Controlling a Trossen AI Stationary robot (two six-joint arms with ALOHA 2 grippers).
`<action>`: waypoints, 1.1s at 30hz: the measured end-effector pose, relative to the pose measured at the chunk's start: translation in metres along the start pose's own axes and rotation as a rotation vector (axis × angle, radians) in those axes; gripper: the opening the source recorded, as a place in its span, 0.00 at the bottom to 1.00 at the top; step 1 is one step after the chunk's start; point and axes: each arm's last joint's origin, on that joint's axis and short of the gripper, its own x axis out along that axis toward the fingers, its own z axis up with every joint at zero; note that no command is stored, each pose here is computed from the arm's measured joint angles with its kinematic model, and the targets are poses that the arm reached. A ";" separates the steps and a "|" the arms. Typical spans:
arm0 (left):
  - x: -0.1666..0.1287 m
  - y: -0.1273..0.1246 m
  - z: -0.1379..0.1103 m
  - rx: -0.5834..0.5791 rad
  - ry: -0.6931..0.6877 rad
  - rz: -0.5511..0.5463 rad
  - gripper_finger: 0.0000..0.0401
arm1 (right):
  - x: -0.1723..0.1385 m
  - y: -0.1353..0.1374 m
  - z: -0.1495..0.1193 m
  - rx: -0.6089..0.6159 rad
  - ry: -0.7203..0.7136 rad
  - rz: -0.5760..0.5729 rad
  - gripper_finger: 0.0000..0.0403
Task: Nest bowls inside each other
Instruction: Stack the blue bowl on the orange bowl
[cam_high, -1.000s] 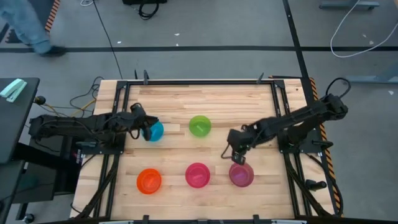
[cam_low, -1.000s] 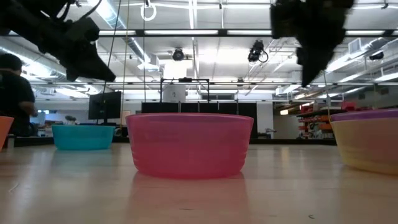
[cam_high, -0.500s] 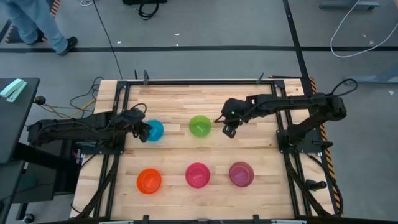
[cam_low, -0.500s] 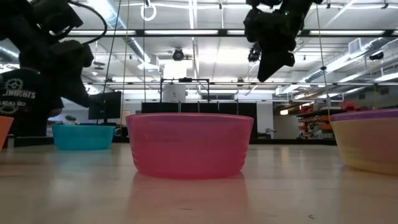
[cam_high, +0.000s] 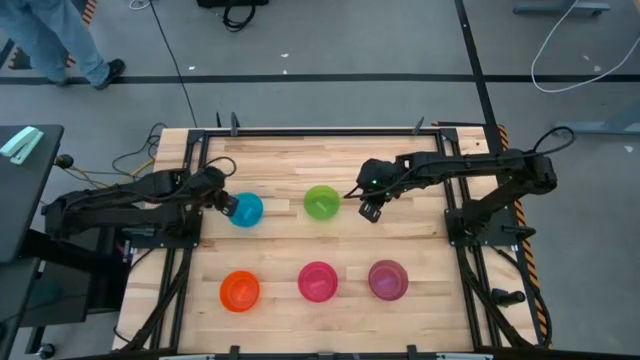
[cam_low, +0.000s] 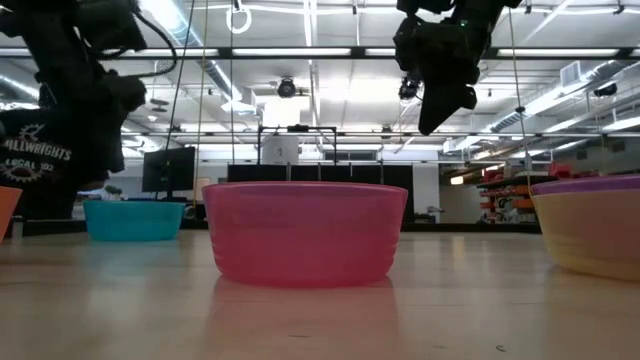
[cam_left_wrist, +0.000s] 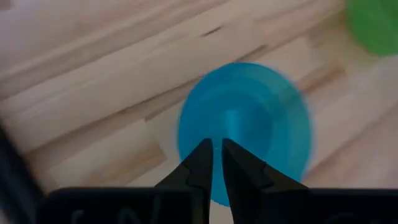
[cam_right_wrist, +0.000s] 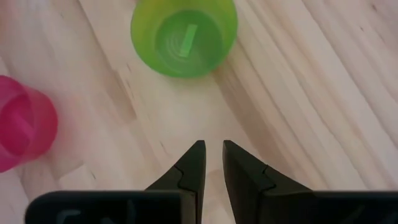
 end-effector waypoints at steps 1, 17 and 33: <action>0.003 0.001 0.001 -0.010 0.029 0.031 0.10 | 0.000 0.001 0.000 -0.004 0.000 0.002 0.16; 0.044 -0.003 0.037 -0.029 0.202 0.099 0.17 | -0.001 0.009 -0.004 -0.033 0.004 0.016 0.16; 0.061 0.008 0.044 -0.057 0.262 0.158 0.20 | -0.001 0.009 -0.004 -0.029 0.004 0.016 0.16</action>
